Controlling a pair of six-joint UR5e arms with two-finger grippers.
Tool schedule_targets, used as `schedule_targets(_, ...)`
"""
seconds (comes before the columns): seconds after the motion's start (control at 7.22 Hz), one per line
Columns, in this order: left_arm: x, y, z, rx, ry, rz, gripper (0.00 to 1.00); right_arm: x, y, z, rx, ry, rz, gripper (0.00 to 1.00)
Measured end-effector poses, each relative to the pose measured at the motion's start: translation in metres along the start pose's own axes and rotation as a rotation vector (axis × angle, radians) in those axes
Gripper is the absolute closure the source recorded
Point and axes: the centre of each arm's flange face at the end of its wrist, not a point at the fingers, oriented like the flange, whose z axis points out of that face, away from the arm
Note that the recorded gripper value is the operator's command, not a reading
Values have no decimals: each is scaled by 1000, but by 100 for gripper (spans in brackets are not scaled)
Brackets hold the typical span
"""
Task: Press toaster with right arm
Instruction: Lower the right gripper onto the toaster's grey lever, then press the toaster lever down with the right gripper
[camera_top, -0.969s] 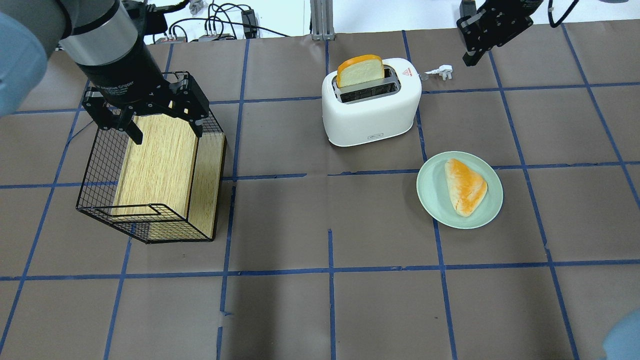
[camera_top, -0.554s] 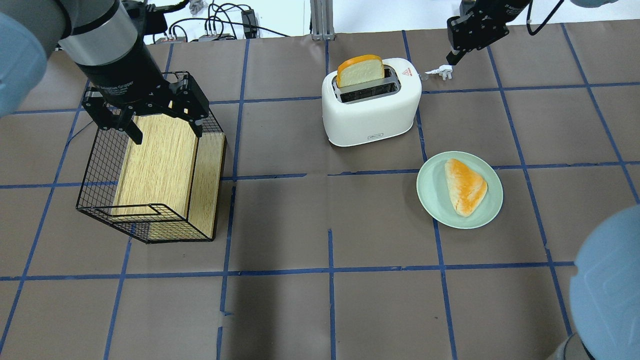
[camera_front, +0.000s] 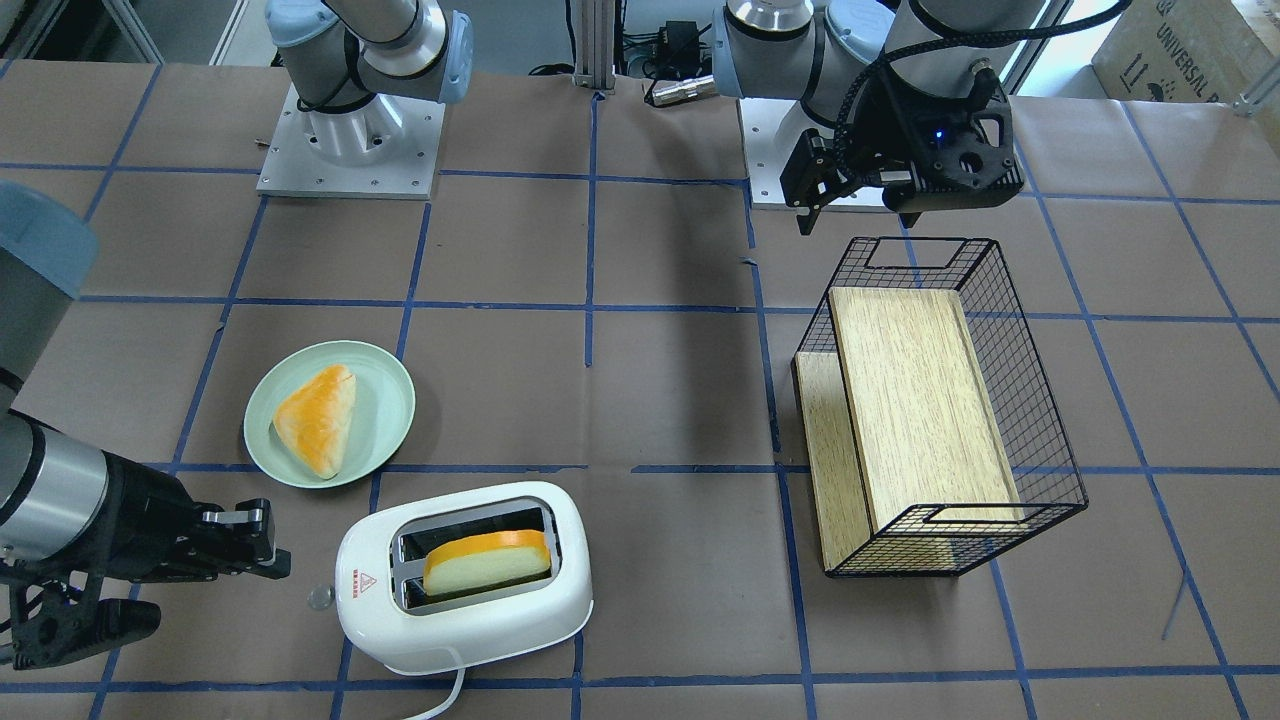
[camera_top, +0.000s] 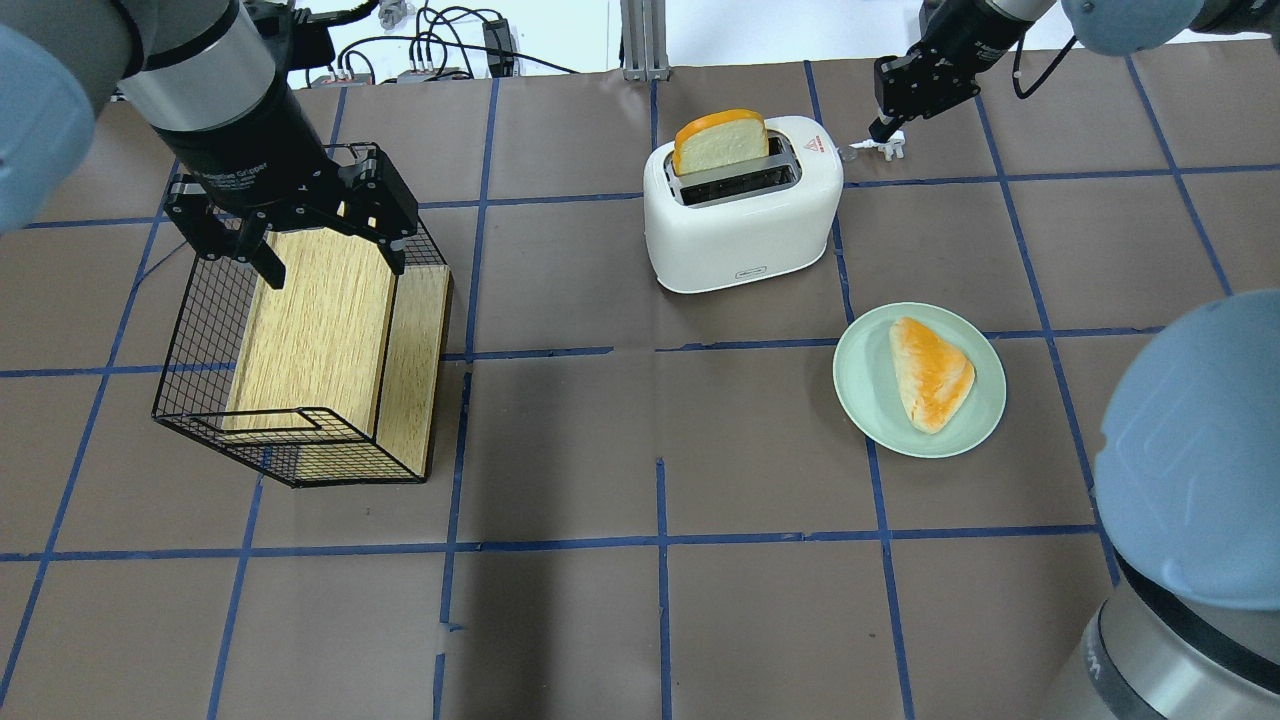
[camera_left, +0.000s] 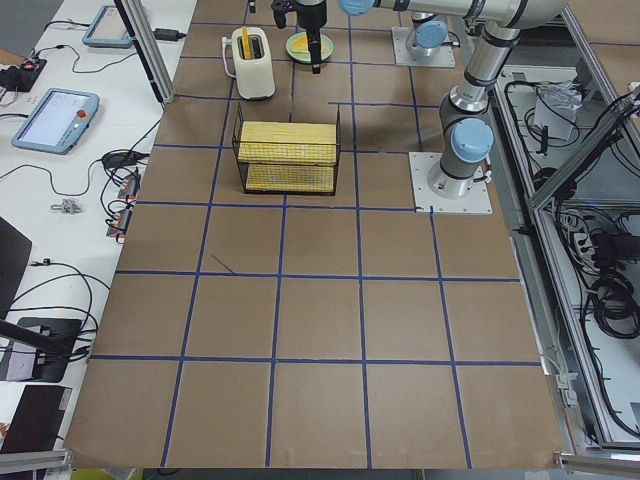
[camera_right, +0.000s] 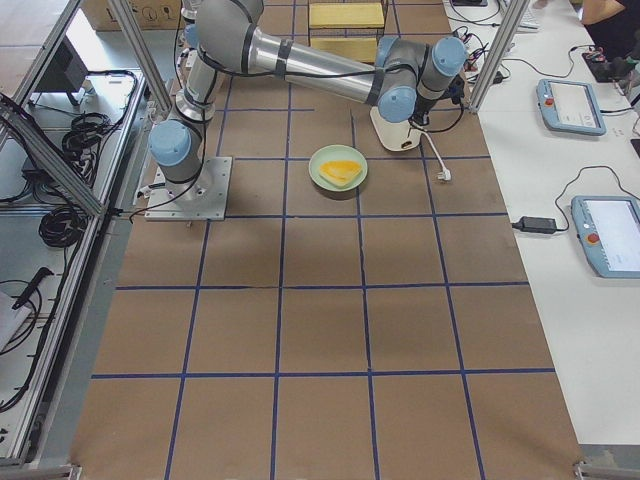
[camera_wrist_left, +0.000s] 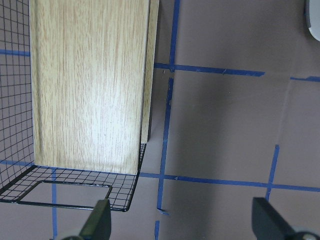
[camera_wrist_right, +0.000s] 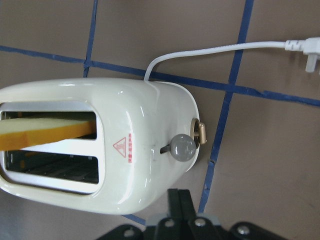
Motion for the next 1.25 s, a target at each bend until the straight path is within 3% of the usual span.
schedule_targets(1.25, 0, 0, 0, 0, 0, 0, 0, 15, -19, 43, -44, -29, 10, 95)
